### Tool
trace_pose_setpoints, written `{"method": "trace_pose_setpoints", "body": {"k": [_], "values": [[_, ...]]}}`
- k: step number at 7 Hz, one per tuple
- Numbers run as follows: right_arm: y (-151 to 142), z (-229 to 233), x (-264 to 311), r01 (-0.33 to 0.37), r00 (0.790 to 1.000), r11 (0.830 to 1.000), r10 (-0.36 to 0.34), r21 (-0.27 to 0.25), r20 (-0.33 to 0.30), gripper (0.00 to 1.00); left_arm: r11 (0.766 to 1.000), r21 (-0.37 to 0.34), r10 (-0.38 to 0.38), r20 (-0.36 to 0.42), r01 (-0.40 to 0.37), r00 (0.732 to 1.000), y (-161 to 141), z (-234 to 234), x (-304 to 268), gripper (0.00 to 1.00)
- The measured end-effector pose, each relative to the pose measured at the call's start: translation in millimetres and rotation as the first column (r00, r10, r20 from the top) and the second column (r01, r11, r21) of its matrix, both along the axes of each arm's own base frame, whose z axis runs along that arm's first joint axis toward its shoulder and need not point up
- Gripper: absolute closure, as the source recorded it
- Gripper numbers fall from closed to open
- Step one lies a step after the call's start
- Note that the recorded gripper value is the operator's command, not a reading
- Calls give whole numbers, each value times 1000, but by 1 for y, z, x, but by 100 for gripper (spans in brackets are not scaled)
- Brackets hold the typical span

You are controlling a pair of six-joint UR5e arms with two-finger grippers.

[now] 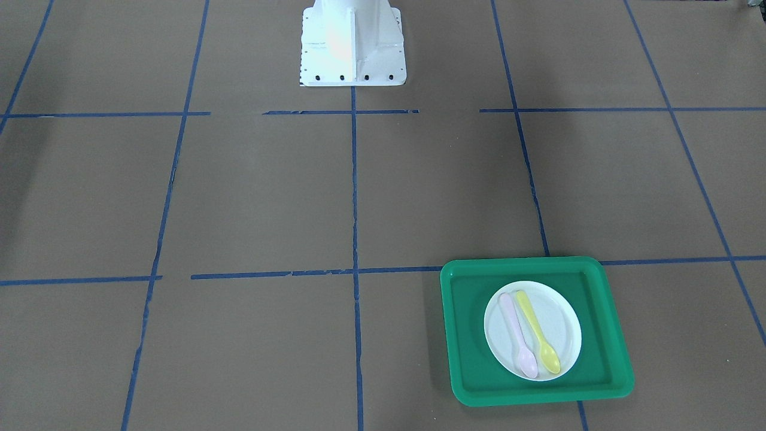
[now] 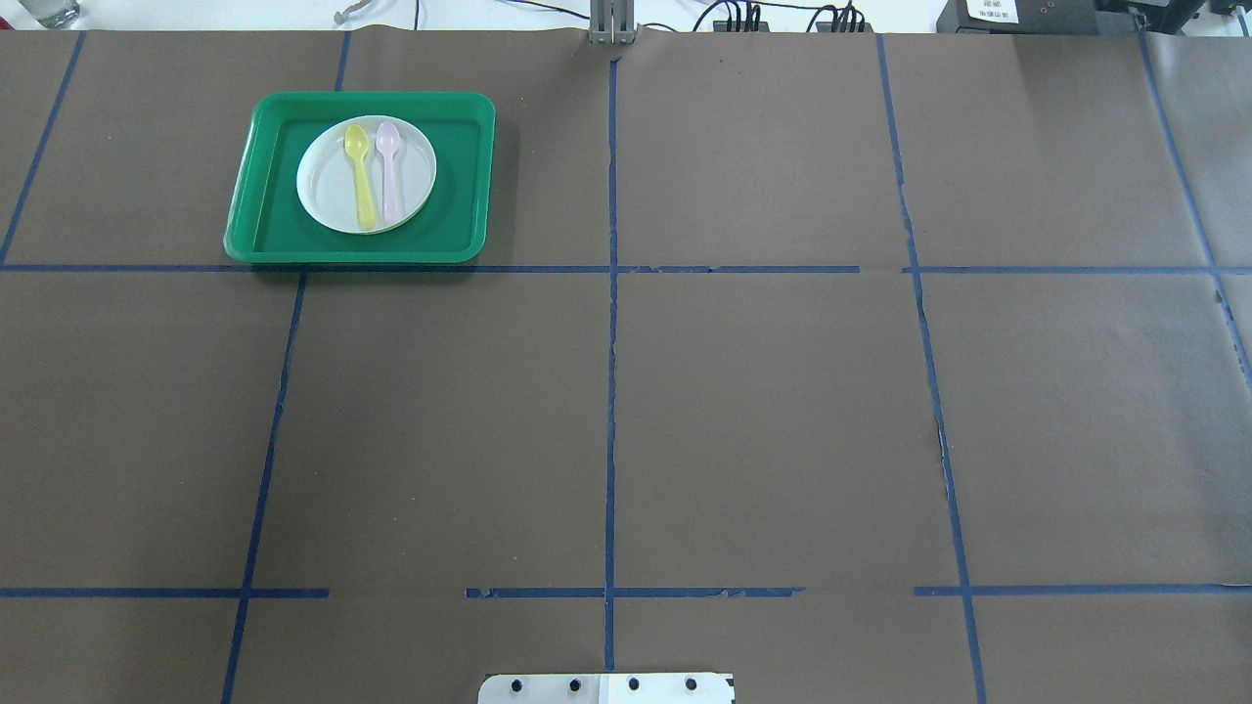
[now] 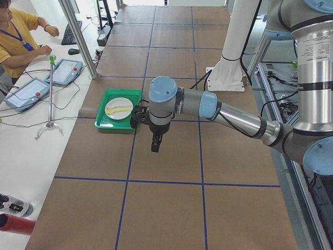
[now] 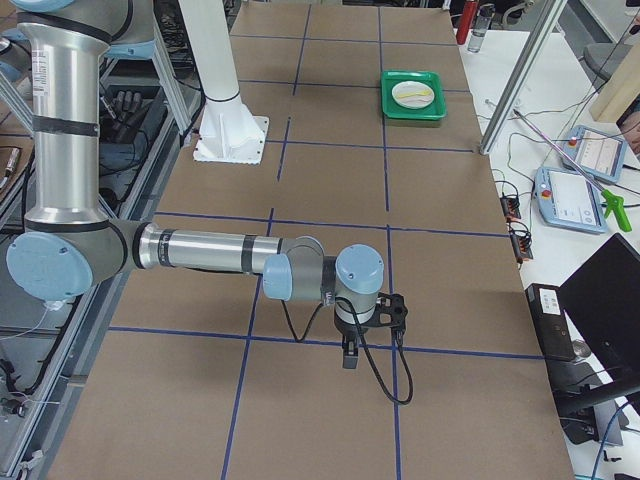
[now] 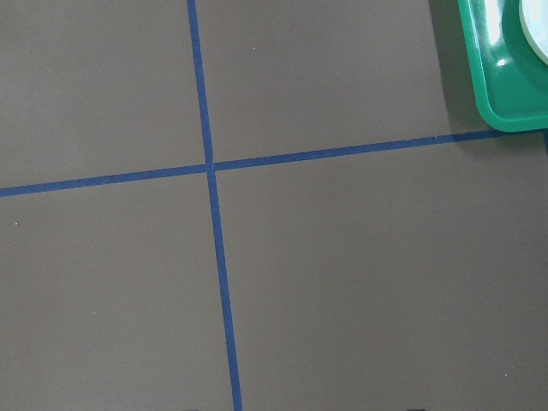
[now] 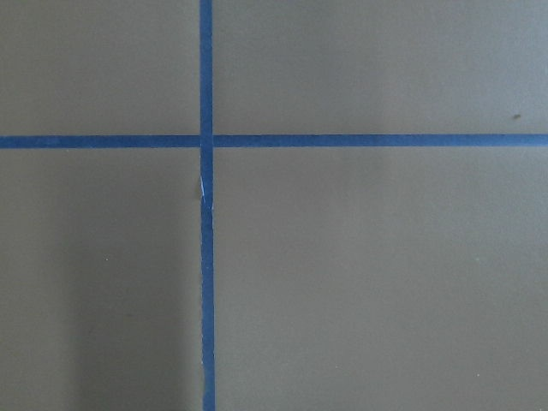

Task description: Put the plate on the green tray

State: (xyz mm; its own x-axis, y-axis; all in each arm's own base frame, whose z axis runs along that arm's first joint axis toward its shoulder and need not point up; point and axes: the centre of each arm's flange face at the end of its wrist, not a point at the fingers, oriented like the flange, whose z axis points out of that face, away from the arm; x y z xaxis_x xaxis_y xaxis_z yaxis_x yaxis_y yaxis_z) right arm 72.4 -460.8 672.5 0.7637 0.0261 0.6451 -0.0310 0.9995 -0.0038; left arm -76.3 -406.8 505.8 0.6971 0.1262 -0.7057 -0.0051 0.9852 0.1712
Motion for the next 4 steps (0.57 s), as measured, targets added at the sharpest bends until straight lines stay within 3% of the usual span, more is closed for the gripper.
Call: {"method": "trace_pose_setpoints", "body": {"k": [2, 4], "values": [[0, 0, 0, 0, 1000, 1000, 0, 0, 0, 0, 999, -15, 31, 4, -31, 999, 11, 25, -3, 12], [0, 0, 0, 0, 1000, 1000, 0, 0, 0, 0, 996, -37, 80, 0, -80, 997, 10, 58, -6, 0]]}}
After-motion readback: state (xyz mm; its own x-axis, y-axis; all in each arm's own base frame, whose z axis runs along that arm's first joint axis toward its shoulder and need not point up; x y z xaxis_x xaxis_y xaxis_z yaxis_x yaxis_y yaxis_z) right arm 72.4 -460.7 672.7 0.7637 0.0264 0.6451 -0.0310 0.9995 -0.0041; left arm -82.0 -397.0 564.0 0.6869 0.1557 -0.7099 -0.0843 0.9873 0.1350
